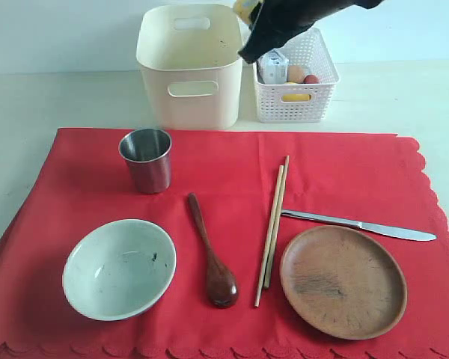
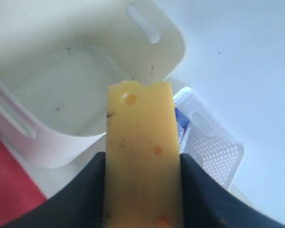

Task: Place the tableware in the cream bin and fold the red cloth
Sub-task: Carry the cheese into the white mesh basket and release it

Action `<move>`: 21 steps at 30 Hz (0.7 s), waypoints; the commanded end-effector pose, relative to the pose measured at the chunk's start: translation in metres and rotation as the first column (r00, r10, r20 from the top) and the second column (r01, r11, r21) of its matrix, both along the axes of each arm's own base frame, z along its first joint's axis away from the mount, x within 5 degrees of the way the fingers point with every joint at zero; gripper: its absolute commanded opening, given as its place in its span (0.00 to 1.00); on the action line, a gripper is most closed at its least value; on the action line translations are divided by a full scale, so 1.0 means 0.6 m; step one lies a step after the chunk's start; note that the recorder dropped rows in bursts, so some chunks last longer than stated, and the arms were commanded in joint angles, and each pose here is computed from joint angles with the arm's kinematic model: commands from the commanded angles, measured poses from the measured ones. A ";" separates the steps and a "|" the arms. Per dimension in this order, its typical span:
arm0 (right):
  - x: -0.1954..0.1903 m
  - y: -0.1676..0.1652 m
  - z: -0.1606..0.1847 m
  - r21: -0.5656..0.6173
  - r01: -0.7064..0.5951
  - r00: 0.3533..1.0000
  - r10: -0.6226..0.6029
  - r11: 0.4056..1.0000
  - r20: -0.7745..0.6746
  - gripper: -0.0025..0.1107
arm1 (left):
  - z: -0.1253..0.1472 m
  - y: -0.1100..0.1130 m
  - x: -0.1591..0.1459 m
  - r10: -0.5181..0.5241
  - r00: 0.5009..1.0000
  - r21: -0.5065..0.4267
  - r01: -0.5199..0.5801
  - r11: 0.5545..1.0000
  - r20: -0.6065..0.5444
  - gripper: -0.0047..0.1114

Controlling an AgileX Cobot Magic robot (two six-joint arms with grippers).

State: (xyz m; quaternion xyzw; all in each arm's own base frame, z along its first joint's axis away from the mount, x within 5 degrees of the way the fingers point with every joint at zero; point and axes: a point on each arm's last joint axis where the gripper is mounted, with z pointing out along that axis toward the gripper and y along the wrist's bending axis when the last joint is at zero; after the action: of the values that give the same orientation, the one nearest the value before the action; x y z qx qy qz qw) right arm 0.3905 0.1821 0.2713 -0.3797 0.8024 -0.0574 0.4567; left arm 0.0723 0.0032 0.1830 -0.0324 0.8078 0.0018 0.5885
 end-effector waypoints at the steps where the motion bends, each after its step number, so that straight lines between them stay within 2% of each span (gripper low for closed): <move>1: 0.036 -0.029 -0.015 0.136 0.067 0.996 -0.073 0.988 0.043 0.02 | 0.000 0.000 0.001 -0.001 1.000 -0.005 0.001 1.000 -0.001 0.05; 7: 0.075 -0.054 -0.067 0.235 0.124 0.991 -0.134 0.964 0.027 0.02 | 0.000 0.000 0.001 -0.001 1.000 -0.005 0.001 1.000 -0.001 0.05; 16: 0.114 -0.079 -0.154 0.441 0.264 0.964 -0.251 0.858 -0.089 0.02 | 0.000 0.000 0.001 -0.001 1.000 -0.005 0.001 1.000 -0.001 0.05; 21: 0.121 -0.077 -0.177 0.484 0.303 0.952 -0.277 0.821 -0.126 0.02 | 0.000 0.000 0.001 -0.001 1.000 -0.005 0.001 1.000 -0.001 0.05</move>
State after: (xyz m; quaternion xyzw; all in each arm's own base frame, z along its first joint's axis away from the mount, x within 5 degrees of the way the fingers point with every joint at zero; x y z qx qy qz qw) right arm 0.4585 0.1361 0.1644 -0.1435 0.8573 0.0756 0.4886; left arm 0.0723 0.0032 0.1830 -0.0324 0.8078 0.0018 0.5885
